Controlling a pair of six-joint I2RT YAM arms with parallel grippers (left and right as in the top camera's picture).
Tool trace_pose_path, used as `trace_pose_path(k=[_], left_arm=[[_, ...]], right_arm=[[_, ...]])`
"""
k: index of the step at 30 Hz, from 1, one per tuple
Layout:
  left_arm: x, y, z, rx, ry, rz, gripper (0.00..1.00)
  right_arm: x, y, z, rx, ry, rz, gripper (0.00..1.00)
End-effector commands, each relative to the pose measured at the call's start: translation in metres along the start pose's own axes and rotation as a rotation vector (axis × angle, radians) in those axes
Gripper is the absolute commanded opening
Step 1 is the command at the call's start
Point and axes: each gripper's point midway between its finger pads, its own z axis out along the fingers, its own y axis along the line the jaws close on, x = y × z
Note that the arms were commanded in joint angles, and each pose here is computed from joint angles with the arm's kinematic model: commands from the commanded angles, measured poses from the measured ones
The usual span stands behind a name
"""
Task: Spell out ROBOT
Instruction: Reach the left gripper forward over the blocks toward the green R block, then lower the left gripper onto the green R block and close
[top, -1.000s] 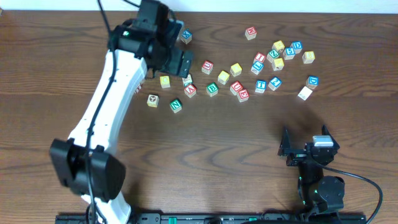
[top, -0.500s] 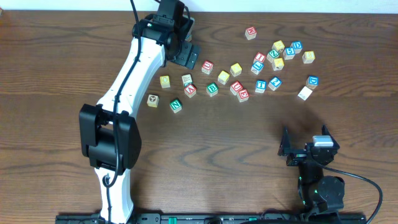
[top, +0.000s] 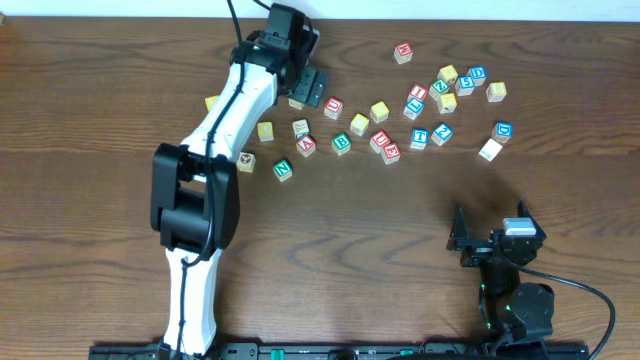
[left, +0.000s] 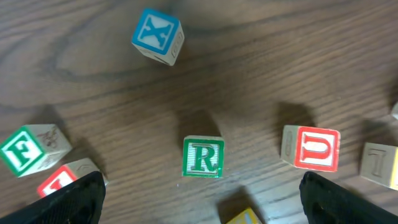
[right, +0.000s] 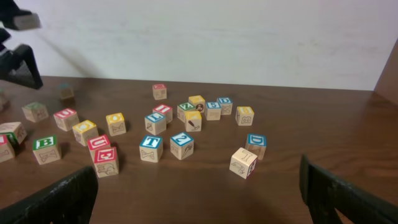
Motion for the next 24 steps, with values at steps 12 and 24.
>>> trace_pose_path(k=[12,24], left_arm=[[-0.001,0.004,0.014,-0.014,-0.003,0.011,0.98],[0.019,0.002,0.039,-0.008,0.057,0.011,0.98]], right_arm=[[0.001,-0.001,0.000,0.005,0.004,0.010,0.99],[0.001,-0.002,0.000,0.006,0.004,0.010,0.99]])
